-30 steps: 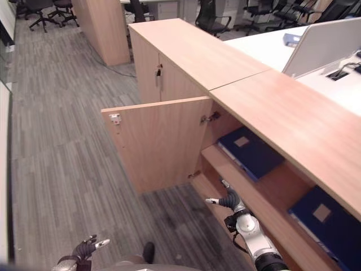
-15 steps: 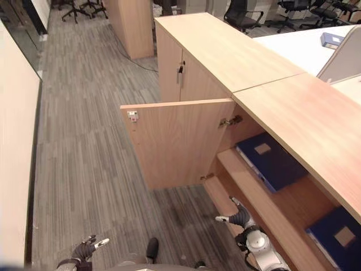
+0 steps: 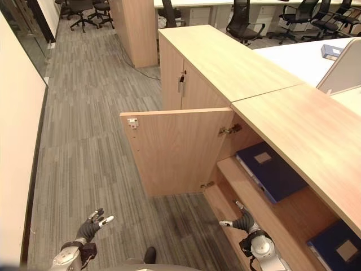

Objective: Put the empty folder in the office cabinet

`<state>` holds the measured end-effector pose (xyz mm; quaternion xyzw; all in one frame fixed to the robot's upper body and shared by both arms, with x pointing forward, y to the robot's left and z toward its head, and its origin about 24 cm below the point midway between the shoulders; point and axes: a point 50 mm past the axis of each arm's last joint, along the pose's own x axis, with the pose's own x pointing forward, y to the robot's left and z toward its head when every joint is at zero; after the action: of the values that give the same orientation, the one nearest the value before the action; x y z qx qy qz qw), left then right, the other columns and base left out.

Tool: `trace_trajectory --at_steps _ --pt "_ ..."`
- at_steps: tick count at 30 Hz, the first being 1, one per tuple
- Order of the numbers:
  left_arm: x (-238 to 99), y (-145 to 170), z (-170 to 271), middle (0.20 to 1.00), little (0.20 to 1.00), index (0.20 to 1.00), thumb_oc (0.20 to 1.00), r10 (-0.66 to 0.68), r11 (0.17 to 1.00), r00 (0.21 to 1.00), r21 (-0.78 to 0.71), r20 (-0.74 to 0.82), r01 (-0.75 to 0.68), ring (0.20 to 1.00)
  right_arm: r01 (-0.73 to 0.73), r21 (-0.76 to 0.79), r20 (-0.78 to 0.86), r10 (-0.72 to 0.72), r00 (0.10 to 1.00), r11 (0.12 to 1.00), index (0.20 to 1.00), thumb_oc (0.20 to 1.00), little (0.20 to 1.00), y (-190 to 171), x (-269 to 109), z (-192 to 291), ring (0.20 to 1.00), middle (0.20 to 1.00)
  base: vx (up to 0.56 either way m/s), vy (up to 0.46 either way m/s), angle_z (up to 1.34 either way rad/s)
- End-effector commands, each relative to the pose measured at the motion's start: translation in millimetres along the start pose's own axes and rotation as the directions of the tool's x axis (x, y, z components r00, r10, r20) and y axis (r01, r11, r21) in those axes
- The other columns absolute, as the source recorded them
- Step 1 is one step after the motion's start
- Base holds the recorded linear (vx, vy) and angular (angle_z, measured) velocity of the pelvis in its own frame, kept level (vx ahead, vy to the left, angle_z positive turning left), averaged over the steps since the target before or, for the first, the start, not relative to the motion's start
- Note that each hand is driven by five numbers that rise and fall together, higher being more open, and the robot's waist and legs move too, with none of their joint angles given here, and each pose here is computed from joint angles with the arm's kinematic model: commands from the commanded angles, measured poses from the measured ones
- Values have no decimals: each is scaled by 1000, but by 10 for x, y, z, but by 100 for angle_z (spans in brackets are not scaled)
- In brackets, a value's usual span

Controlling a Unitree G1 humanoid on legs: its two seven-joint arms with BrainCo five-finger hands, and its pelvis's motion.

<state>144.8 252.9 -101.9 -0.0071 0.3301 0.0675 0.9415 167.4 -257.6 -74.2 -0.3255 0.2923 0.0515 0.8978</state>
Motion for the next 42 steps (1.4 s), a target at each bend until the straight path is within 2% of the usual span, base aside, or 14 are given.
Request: trace_trajectory --at_steps 1,6,12,18,23,31,32,33,35,37,42 --pt "130 -5 332 1000 1000 1000 1000 -27 999 993 33 116 23 1000 75 -58 111 -68 991 996 1000 1000 1000 -280 32 202 1000 1000 16 -47 8" --pt "141 -46 415 1000 1000 1000 1000 -33 999 987 1 154 34 1000 48 -61 98 -42 994 997 1000 1000 1000 -222 8 156 1000 1000 18 -56 7" --pt "151 -73 699 1000 1000 1000 1000 -20 996 959 -80 282 44 1000 46 -67 140 -36 989 997 1000 1000 1000 -262 37 259 1000 1000 -67 -28 -2" --pt "117 -38 990 1000 1000 1000 1000 52 982 911 -185 409 27 1000 78 -82 143 -65 988 994 1000 1000 1000 -362 83 314 1000 1000 77 54 -29" --pt "81 -93 1198 1000 1000 1000 1000 -5 987 877 -141 481 83 1000 71 -52 129 -64 990 996 1000 1000 1000 -302 103 306 1000 1000 170 156 -12" --pt "82 -186 1631 1000 1000 1000 1000 -34 989 802 -96 596 114 1000 80 18 200 -82 976 997 1000 1000 1000 -236 197 576 1000 1000 38 107 7" --pt "103 -84 1671 1000 1000 1000 1000 26 989 797 -132 604 67 1000 113 -99 135 -100 986 989 1000 1000 1000 -280 207 428 1000 1000 142 -25 23" --pt "105 -78 1675 1000 1000 1000 1000 29 989 795 -133 605 65 1000 115 -102 138 -100 985 988 1000 1000 1000 -274 218 438 1000 1000 87 -56 36" --pt "78 -70 1680 1000 1000 1000 1000 -17 995 799 -68 601 73 1000 60 -38 203 -51 978 997 1000 1000 1000 -198 157 532 1000 1000 65 -53 39" --pt "71 -121 1810 1000 1000 1000 1000 0 993 767 -93 641 78 1000 44 -13 185 -41 982 999 1000 1000 1000 -161 145 488 1000 1000 126 -41 20" --pt "68 -156 1808 1000 1000 1000 1000 -14 993 763 -81 646 87 1000 26 -14 163 -24 986 1000 1000 1000 1000 -153 91 388 1000 1000 83 -23 -5"
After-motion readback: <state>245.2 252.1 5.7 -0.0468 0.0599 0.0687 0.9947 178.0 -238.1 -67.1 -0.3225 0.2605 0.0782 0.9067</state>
